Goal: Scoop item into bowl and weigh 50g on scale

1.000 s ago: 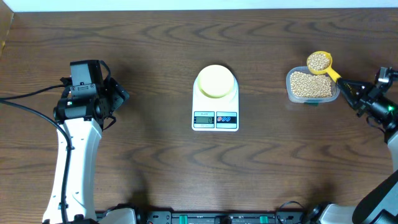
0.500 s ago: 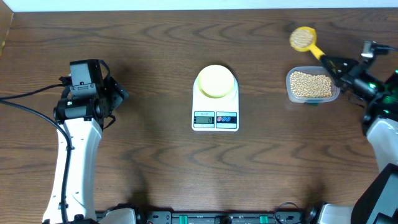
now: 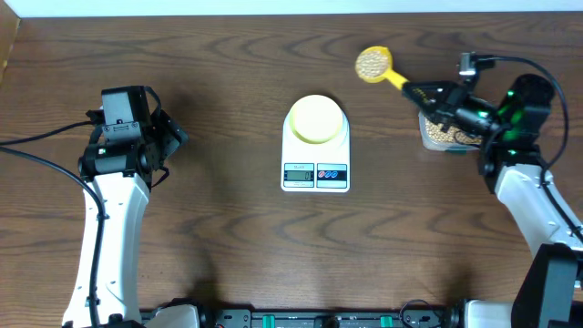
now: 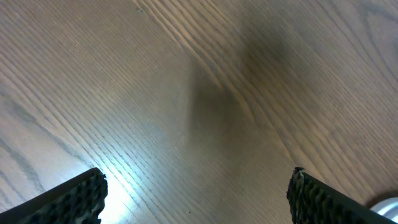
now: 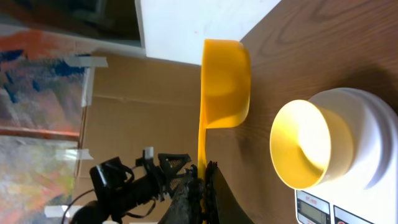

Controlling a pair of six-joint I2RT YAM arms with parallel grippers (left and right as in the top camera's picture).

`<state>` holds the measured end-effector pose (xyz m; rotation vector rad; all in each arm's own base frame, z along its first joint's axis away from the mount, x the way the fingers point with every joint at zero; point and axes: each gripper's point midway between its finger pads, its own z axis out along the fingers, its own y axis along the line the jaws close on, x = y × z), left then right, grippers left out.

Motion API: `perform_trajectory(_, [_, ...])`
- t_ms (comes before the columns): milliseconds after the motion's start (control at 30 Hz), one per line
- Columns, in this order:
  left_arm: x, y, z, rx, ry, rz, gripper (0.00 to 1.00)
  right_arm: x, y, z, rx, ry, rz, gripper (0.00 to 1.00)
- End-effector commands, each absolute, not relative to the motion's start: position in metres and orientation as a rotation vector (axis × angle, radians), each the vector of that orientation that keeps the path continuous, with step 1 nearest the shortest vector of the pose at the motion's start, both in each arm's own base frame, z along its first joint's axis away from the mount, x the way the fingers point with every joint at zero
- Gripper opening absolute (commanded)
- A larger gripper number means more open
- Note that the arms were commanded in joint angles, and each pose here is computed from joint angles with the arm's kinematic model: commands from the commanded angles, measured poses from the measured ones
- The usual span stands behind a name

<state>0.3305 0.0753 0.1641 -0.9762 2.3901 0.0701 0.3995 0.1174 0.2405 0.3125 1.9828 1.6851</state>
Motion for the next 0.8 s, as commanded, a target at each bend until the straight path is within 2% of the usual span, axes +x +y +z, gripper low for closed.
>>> perform_trajectory(0, [0.334, 0.058, 0.161, -0.965, 2.42, -0.071, 0.95, 0.405, 0.124, 0.239, 0.276, 1.973, 1.627, 0.01])
perform_trajectory(333, [0.343, 0.037, 0.165, -0.915, 2.426, -0.239, 0.94, 0.401, 0.158, 0.234, 0.218, 1.998, 1.601, 0.01])
perform_trajectory(567, [0.345, 0.018, 0.167, -0.873, 2.45, -0.382, 0.95, 0.394, 0.168, 0.207, 0.229, 2.106, 1.533, 0.01])
perform_trajectory(767, [0.345, -0.001, 0.17, -0.714, 2.495, -0.49, 0.95, 0.392, 0.173, 0.195, 0.132, 2.13, 1.427, 0.01])
